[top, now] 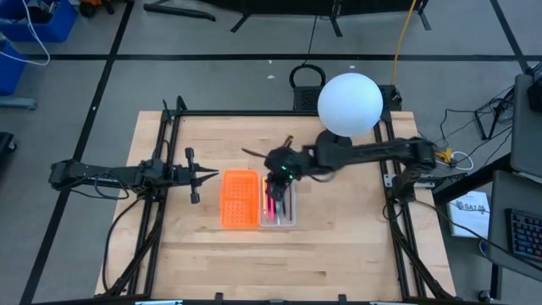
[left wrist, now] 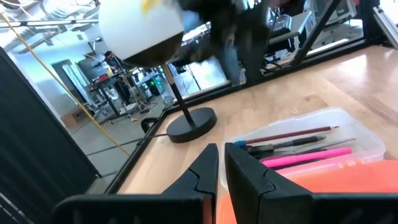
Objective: Pick & place school supplies into a supply box
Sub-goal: Return to Home Position
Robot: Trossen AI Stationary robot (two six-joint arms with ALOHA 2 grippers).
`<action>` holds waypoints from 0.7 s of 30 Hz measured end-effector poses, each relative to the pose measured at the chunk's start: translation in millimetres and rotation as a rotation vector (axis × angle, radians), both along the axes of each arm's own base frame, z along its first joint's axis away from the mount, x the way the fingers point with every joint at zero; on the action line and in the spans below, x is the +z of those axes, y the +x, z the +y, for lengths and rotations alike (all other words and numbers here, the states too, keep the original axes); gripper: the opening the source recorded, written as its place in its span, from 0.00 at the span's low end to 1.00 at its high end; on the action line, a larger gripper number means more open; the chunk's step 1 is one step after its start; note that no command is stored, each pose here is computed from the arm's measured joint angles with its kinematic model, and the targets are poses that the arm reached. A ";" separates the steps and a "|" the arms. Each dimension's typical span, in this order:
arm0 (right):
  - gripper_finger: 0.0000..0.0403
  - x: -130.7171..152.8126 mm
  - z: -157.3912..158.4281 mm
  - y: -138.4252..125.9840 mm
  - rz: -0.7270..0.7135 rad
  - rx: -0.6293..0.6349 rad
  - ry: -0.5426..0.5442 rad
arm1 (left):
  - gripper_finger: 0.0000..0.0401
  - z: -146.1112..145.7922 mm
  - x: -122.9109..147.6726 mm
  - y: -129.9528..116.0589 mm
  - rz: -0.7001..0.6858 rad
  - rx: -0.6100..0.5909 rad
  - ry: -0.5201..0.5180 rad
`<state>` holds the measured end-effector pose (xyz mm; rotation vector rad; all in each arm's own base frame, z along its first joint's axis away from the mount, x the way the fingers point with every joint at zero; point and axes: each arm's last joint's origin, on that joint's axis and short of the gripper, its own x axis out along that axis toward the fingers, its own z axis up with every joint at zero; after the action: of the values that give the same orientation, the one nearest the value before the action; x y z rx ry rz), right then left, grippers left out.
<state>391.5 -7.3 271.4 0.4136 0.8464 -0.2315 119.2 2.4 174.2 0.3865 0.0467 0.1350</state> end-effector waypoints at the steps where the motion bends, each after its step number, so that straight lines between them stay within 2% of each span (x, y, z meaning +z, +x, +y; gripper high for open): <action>1: 0.26 9.3 7.5 -2.9 -0.052 0.026 -0.064 | 0.09 -0.4 -0.3 -0.1 0.003 -0.003 0.000; 4: 0.19 35.5 27.9 -21.0 -0.205 0.059 -0.276 | 0.09 -0.7 -1.4 -0.6 0.016 -0.006 0.008; 7: 0.11 49.5 43.4 -46.4 -0.381 0.121 -0.375 | 0.09 -0.5 -0.9 -1.0 0.009 0.002 -0.002; 10: 0.02 46.5 56.7 -75.3 -0.531 0.191 -0.384 | 0.09 -0.6 2.2 -1.0 -0.023 -0.001 -0.005; 13: 0.02 33.6 59.6 -104.6 -0.614 0.211 -0.393 | 0.09 -0.7 4.4 -0.8 -0.040 -0.005 0.037; 16: 0.02 21.5 51.1 -131.2 -0.653 0.179 -0.390 | 0.09 0.1 7.8 -1.0 -0.066 0.008 0.100; 21: 0.01 6.3 36.5 -172.2 -0.666 0.152 -0.407 | 0.09 0.2 13.0 -1.5 -0.130 0.012 0.029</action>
<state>219.2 29.2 277.7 0.0275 0.1618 -0.1063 117.7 2.6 187.2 0.4062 -0.0808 0.1727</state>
